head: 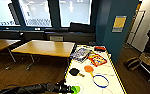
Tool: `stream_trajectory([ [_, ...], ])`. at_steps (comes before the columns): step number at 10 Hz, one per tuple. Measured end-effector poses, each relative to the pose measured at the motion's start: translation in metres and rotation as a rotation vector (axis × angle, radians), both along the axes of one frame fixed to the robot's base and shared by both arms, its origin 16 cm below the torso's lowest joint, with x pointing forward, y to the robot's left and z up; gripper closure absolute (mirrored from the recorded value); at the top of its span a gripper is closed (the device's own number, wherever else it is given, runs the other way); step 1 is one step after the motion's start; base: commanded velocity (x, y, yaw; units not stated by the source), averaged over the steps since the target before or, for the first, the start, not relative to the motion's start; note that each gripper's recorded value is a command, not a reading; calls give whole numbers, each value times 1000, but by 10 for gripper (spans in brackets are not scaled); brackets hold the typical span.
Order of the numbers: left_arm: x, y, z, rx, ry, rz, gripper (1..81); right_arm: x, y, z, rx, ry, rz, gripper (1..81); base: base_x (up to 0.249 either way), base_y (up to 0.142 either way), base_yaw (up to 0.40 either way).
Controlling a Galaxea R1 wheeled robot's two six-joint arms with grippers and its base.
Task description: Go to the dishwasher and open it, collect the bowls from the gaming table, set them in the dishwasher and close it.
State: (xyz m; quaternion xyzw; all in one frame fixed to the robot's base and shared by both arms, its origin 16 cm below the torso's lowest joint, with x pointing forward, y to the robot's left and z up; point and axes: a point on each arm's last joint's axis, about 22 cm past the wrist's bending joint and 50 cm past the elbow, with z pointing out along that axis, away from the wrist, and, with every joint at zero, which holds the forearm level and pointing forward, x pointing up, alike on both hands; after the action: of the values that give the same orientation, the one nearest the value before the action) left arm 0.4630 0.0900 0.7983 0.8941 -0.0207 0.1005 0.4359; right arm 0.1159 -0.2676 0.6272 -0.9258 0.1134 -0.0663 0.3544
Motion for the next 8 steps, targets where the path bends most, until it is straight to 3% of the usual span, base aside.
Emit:
stream_trajectory([
  [8, -12, 1, -7, -3, 19, -3, 811, 1, 1, -2, -3, -4, 3, 811, -79, 0, 0],
])
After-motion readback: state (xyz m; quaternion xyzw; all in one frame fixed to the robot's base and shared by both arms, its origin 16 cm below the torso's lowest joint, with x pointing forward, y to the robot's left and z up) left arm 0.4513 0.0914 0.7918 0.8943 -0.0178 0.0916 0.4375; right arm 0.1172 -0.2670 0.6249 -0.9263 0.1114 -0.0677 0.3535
